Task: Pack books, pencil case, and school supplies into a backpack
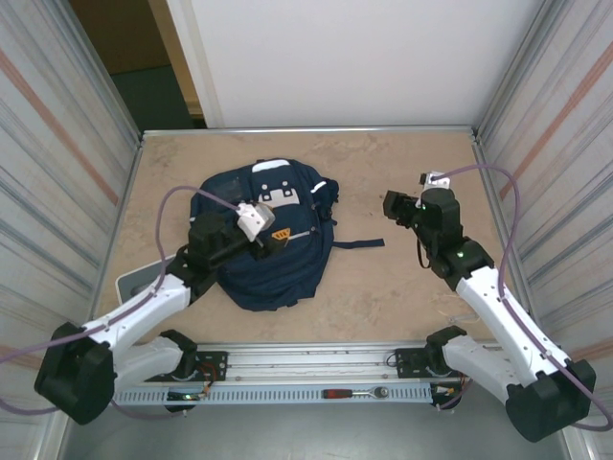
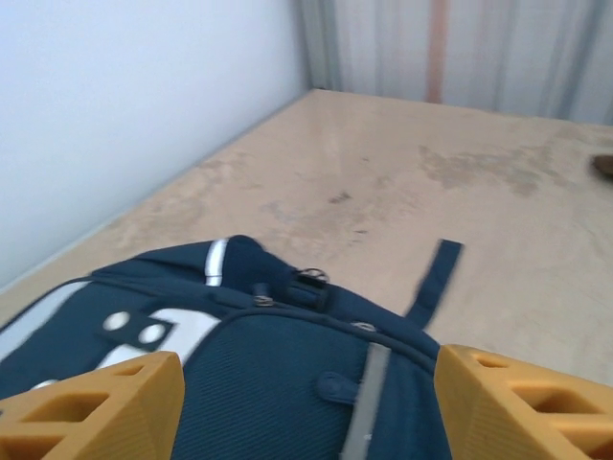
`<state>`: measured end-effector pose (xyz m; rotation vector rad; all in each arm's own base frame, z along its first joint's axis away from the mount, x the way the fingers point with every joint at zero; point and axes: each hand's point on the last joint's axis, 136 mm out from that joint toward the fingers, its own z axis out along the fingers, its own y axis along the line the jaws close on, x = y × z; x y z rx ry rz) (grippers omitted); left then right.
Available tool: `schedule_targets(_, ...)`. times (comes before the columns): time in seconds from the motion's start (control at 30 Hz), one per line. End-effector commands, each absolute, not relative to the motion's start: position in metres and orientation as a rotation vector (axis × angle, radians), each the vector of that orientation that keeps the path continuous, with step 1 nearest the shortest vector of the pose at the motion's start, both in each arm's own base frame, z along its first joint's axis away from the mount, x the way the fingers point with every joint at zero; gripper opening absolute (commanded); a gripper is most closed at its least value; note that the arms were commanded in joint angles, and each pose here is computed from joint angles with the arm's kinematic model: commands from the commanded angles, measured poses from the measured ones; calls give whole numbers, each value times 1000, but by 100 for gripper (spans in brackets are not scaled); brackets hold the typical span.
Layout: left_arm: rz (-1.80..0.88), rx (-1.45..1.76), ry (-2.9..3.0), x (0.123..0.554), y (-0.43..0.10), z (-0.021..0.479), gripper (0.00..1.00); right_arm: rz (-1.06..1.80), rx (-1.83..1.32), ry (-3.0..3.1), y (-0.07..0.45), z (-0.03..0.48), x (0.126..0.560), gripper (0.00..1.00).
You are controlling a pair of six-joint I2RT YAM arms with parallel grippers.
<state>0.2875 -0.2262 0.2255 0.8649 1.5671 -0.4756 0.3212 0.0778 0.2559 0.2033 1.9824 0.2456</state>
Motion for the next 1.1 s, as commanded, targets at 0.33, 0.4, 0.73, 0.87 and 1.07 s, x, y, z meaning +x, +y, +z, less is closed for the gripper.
schedule_targets(0.33, -121, -32, 1711, 321, -53, 222, 84, 10, 398, 1862, 6, 267, 298, 95)
schedule_targets(0.4, -115, -103, 1699, 318, -38, 220, 87, -1, 422, 1866, 0, 260, 297, 100)
schedule_targets(0.73, 104, -175, 1772, 323, 0, 192, 98, -137, 540, 1916, -35, 197, 309, 99)
schedule_targets(0.87, 219, -151, 1846, 335, 10, 174, 99, -190, 417, 1918, -33, 168, 322, 99)
schedule_targets(1.07, 248, 82, 1893, 366, -10, 137, 99, -172, 249, 1926, -22, 131, 346, 99)
